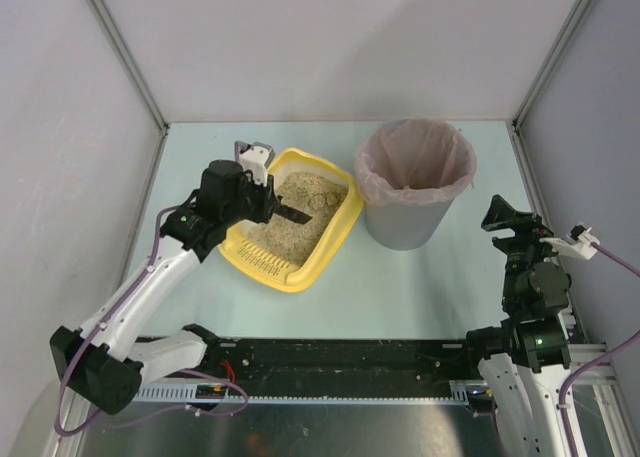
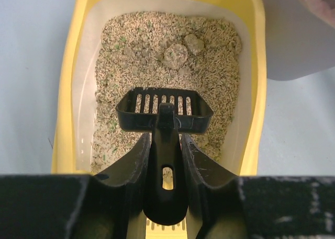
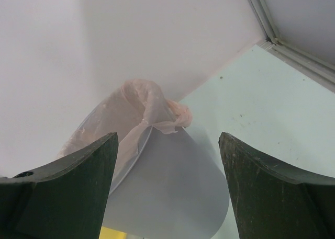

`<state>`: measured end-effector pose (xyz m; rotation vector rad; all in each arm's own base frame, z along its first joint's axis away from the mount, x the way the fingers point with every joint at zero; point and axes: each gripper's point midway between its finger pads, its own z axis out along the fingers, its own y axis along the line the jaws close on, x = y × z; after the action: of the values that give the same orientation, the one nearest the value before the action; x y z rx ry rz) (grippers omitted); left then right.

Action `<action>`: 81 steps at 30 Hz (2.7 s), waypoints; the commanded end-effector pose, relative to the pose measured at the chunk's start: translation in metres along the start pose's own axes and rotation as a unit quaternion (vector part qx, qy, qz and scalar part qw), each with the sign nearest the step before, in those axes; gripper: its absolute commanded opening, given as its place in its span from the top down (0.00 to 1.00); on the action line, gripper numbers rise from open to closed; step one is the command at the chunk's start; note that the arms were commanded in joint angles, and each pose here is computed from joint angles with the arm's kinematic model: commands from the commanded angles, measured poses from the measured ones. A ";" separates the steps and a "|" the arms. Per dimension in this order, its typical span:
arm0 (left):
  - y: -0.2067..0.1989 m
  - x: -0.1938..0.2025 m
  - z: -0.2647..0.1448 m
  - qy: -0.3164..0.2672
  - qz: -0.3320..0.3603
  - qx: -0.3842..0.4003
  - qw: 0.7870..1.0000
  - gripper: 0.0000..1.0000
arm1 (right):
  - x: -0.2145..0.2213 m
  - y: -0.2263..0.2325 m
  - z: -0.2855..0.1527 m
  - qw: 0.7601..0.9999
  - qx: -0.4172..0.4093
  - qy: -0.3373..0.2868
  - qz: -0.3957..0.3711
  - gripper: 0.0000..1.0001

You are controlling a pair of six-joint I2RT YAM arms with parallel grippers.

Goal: Clean the litter box

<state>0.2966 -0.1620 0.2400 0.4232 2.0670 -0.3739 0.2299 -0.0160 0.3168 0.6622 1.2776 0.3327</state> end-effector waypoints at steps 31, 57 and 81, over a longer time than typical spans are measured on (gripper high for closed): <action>0.003 0.051 0.101 0.079 -0.022 0.068 0.994 1.00 | 0.007 0.008 0.011 1.000 -0.009 0.012 0.006 0.18; -0.007 0.118 0.134 -0.033 -0.089 0.045 0.994 1.00 | 0.014 0.016 0.017 0.999 -0.022 0.027 0.014 0.19; -0.017 0.102 0.085 -0.251 -0.022 0.069 0.965 1.00 | 0.022 0.020 0.021 0.999 -0.029 0.040 0.013 0.19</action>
<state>0.3176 -0.1926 0.0996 0.2697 1.6574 -0.5476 0.2570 0.0045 0.3019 0.6283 1.3773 0.3946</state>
